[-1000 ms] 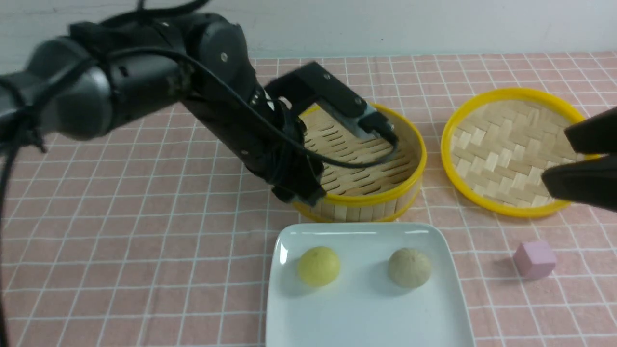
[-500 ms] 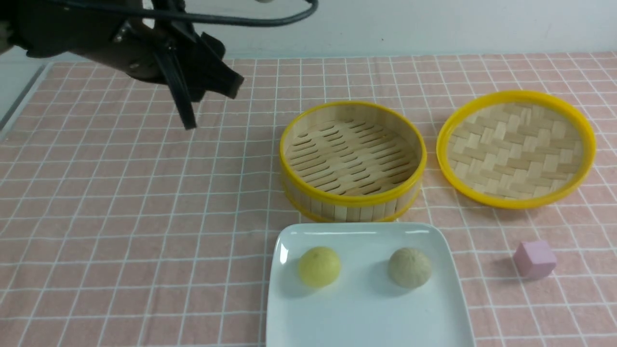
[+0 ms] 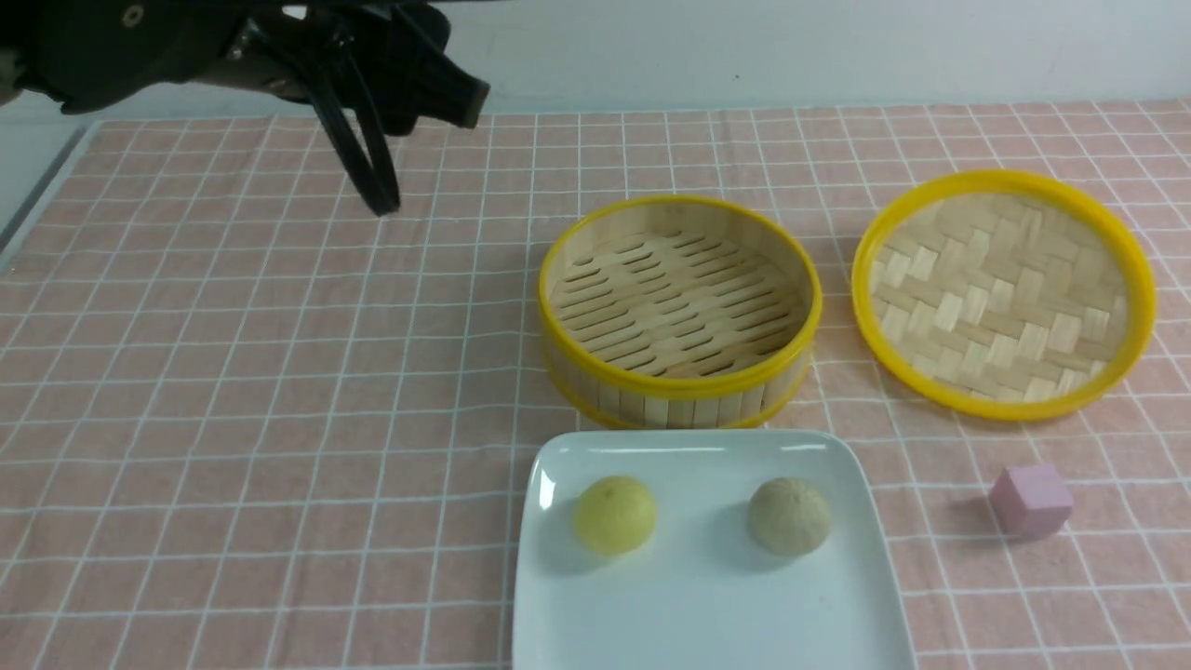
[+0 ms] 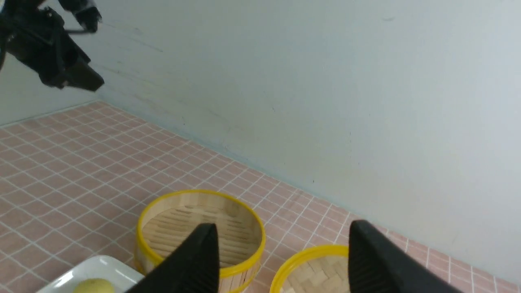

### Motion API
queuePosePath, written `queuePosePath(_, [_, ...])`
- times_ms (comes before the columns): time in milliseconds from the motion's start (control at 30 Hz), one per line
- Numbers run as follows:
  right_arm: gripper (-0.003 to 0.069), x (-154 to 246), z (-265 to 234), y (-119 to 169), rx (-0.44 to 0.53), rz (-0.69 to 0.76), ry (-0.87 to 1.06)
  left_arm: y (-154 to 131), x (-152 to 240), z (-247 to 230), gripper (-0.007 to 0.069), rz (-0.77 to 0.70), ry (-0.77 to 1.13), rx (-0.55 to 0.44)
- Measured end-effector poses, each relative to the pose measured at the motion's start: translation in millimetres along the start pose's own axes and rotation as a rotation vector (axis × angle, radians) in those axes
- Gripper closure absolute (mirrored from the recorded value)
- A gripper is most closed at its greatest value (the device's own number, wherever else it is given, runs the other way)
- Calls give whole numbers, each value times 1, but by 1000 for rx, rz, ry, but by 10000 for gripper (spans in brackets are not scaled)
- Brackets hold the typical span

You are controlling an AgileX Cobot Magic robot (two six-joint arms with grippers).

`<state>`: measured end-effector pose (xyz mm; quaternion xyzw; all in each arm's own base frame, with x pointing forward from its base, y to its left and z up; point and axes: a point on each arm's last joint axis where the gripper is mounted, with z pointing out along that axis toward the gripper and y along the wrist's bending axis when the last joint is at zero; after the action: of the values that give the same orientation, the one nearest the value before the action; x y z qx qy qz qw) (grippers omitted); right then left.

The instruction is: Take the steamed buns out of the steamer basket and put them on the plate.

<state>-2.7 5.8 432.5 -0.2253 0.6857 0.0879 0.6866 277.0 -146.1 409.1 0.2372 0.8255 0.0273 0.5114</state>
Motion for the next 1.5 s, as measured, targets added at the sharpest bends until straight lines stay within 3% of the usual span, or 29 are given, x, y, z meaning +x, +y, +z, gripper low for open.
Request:
queuePosePath(133, [227,55,14,9,4,27,31,0,-1,0,176,-8,-8,2])
queuePosePath(333, [228,101,21,16,40,88,-84,0,-1,0,176,-8,-10,2])
queuePosePath(567, [261,146,41,23,27,118,32,0,-1,0,176,-9,-14,3])
queuePosePath(1200, [434,177,50,28,7,127,157,-1,-5,0,176,-11,-56,14])
queuePosePath(1500, [442,187,53,30,7,129,186,-1,-6,0,176,-11,-65,16])
